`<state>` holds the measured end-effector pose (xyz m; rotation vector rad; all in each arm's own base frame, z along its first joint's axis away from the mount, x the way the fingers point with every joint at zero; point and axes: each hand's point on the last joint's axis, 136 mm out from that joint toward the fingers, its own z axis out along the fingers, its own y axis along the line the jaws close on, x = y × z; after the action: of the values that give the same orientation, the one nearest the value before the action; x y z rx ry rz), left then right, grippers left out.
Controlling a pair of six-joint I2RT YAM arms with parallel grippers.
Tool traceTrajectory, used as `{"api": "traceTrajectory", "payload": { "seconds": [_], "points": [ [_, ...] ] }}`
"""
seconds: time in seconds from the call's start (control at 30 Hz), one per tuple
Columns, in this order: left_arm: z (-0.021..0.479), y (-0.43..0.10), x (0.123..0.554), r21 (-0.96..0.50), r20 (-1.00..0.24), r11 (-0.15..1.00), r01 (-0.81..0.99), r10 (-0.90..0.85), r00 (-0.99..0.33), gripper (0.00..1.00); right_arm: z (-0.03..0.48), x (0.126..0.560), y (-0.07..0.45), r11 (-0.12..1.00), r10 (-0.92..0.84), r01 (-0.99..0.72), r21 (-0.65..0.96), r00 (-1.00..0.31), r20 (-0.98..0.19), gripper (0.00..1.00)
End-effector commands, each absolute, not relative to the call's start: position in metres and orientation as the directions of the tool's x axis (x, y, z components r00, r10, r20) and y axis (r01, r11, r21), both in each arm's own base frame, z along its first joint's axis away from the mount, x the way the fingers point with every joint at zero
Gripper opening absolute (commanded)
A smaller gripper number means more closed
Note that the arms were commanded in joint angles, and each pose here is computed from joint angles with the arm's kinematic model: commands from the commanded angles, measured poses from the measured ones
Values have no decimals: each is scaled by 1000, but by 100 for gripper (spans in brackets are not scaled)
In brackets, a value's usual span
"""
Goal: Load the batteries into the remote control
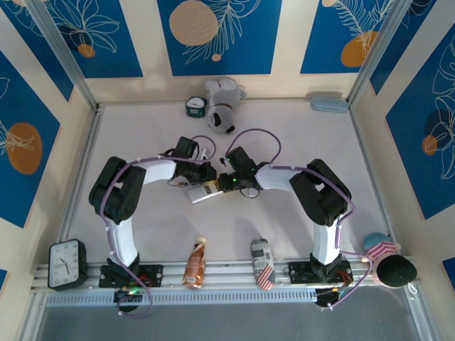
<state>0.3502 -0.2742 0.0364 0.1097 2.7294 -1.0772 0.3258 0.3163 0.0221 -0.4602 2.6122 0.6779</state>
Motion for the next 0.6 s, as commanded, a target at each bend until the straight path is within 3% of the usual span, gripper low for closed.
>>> {"api": "traceTrajectory", "payload": {
  "seconds": [0.0, 0.33, 0.57],
  "points": [
    [20, -275, 343, -646, -181, 751, 137, 24, -983, 10, 12, 321, 320, 822, -236, -416, 389, -870, -433, 15],
    [13, -275, 338, -635, -172, 760, 138, 36, -984, 12, 10, 321, 320, 821, -237, -419, 387, -868, -436, 15],
    [44, -272, 346, -633, -233, 756, 165, 17, -972, 17, 7, 319, 317, 825, -233, -413, 384, -870, -436, 15]
  ]
}}
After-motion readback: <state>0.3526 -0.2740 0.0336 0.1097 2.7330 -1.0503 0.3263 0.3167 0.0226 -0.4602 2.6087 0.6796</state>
